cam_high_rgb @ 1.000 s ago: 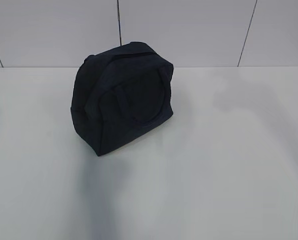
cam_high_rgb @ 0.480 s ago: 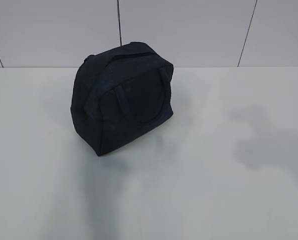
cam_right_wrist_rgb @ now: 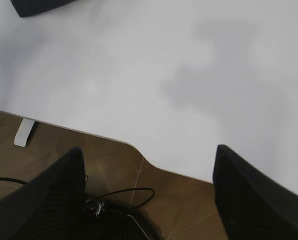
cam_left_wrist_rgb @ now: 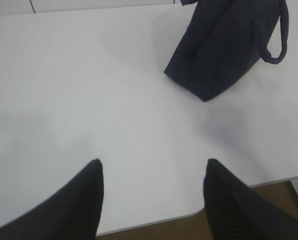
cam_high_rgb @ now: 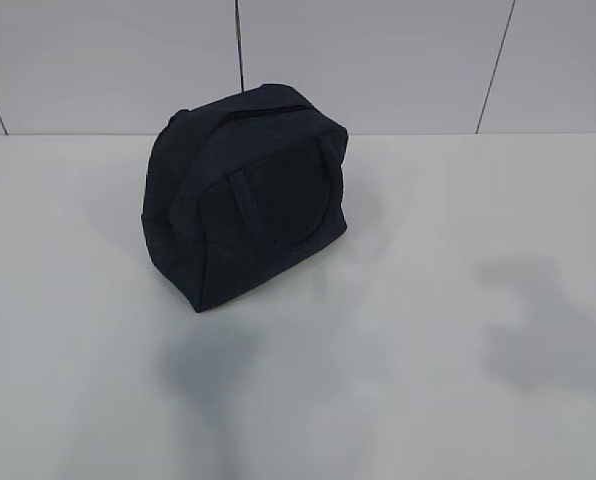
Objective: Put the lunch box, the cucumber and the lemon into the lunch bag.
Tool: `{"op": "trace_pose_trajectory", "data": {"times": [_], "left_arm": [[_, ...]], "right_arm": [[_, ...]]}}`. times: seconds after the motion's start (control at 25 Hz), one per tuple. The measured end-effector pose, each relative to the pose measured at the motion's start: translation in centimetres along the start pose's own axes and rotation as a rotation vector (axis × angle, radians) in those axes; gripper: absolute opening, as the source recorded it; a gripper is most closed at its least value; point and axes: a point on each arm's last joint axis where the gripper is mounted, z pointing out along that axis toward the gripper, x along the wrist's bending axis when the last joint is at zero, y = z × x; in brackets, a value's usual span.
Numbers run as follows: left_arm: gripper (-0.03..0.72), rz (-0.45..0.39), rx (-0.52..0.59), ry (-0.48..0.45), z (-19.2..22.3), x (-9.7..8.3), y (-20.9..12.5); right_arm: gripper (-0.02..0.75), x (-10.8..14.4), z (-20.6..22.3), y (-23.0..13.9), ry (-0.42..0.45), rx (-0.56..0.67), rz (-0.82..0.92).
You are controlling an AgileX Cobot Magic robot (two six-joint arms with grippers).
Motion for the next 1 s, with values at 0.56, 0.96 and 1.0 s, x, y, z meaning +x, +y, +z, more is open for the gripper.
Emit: {"op": "trace_pose_trajectory", "data": {"times": [0.56, 0.96, 1.0], "left_arm": [[0.435, -0.045, 0.1, -0.062, 2.1, -0.3, -2.7], [0.43, -0.035, -0.046, -0.069, 1.4, -0.4, -5.4], [0.426, -0.033, -0.048, -0.063, 1.4, -0.3, -5.4]], "right_arm": [[0.589, -0.3, -1.3, -5.4, -0.129, -0.098, 0.053], [0.589, -0.1, -0.7, -8.9, -0.143, -0.162, 0.053], [0.589, -0.1, -0.6, -9.1, -0.146, -0.176, 0.053]]}}
